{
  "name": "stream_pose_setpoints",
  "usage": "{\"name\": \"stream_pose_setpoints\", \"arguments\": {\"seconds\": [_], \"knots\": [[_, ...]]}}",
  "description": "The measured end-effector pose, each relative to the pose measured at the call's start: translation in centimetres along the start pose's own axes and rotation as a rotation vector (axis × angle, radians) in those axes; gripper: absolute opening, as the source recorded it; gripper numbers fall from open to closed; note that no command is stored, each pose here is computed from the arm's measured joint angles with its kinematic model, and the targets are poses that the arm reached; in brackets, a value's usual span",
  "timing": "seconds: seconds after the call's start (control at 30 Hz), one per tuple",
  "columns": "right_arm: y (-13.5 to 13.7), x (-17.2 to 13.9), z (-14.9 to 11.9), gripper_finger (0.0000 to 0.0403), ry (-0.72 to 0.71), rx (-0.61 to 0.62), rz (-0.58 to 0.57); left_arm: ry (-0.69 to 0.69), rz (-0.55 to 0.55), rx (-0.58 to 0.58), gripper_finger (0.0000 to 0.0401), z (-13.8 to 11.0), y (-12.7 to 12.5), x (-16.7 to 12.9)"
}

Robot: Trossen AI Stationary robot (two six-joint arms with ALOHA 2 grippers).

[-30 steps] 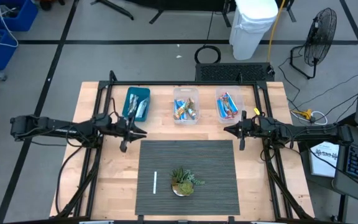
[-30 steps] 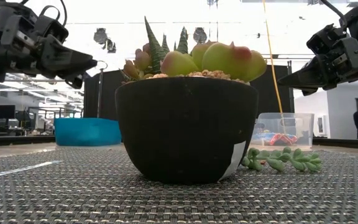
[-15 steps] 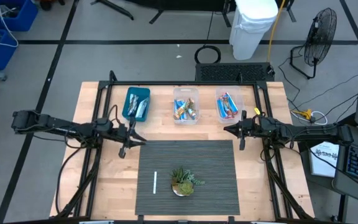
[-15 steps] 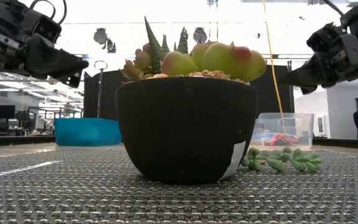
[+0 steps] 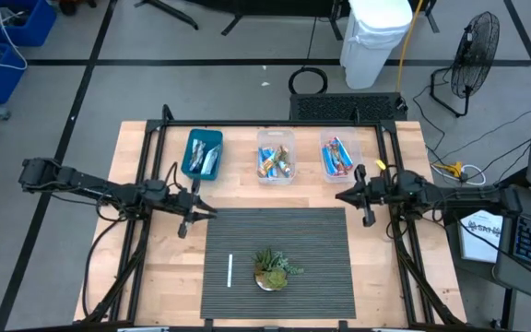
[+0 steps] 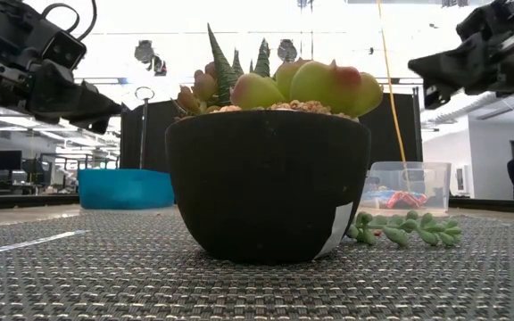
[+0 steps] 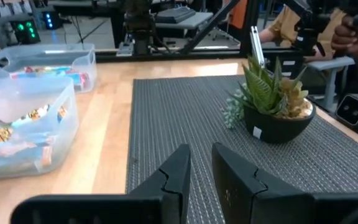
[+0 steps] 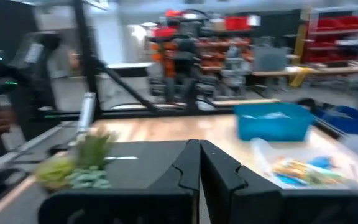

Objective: Pick and place Granola Bars by type
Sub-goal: Return to Home Position

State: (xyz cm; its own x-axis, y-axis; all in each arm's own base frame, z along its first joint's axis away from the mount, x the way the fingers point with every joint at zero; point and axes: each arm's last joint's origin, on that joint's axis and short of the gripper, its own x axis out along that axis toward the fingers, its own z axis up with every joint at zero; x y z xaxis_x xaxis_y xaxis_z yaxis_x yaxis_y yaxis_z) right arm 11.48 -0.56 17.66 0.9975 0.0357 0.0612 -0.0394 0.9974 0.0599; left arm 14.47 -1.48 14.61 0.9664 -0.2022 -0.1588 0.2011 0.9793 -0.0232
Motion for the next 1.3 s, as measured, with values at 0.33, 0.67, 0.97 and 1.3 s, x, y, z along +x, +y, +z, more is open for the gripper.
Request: {"name": "stream_pose_setpoints", "arguments": {"seconds": [0.33,0.67,0.97,1.3], "knots": [[0.6,-1.1,1.1,0.0004,-0.111,-0.023,0.163,0.013,0.025,-0.013,0.0074,-0.1,0.1,0.0],[0.8,-1.9,0.5,0.0004,-0.067,-0.024,0.179,0.021,0.028,-0.011,0.0074,-0.2,0.1,0.0],[0.6,-1.9,0.2,0.0004,-0.043,-0.011,0.128,0.027,0.078,0.0,0.0074,-0.2,0.2,0.0],[0.3,-1.8,0.0,0.0004,-0.032,-0.007,0.033,0.027,0.102,0.018,0.0074,-0.2,0.3,0.0]]}}
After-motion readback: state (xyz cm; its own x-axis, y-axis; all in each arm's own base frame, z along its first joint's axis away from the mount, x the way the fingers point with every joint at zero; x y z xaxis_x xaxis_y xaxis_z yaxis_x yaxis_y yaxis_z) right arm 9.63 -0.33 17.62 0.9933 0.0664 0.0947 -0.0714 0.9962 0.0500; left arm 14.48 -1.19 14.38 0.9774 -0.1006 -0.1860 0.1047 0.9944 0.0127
